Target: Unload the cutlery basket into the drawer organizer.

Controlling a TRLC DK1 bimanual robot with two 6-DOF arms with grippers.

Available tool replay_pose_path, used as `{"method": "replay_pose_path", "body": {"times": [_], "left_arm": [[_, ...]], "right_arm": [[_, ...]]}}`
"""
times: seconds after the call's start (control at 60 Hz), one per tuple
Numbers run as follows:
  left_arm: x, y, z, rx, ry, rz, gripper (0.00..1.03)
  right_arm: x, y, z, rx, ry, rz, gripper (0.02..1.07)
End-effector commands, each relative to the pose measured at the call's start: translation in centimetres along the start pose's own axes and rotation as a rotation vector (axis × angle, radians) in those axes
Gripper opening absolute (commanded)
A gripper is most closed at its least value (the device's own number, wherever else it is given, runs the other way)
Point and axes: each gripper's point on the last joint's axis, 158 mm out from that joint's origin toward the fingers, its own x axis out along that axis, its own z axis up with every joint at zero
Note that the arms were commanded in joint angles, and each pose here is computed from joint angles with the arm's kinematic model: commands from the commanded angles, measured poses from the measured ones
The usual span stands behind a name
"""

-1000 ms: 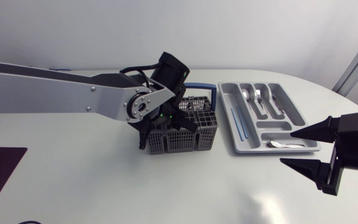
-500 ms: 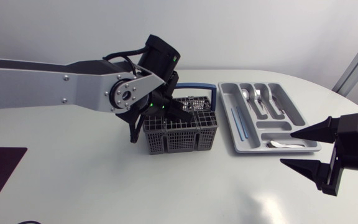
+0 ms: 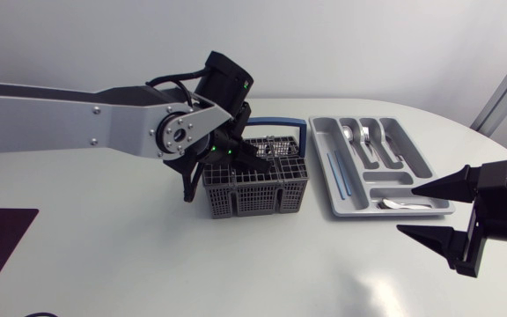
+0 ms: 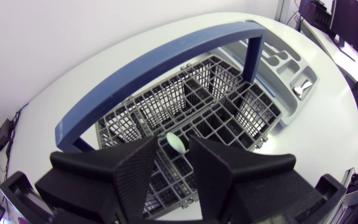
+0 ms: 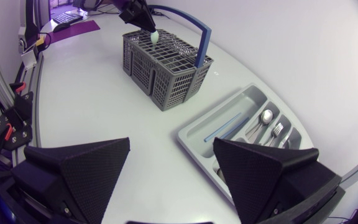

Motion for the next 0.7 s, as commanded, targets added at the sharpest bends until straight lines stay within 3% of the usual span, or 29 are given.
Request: {"method": "replay_pose_path", "body": {"times": [0.0, 0.1, 0.683], "left_arm": [[1.1, 0.3, -0.4, -0.023, 0.021, 0.02, 0.38], [1.6, 0.1, -0.6, -0.019, 0.031, 0.019, 0.38], [3.0, 0.1, 0.0, -0.034, 0.001, 0.022, 0.11]], "right_arm": [[0.4, 0.9, -0.8, 0.009, 0.012, 0.027, 0.99], [0.4, 0.9, -0.8, 0.009, 0.012, 0.027, 0.99], [0.7, 1.3, -1.3, 0.006, 0.018, 0.038, 0.99]]}}
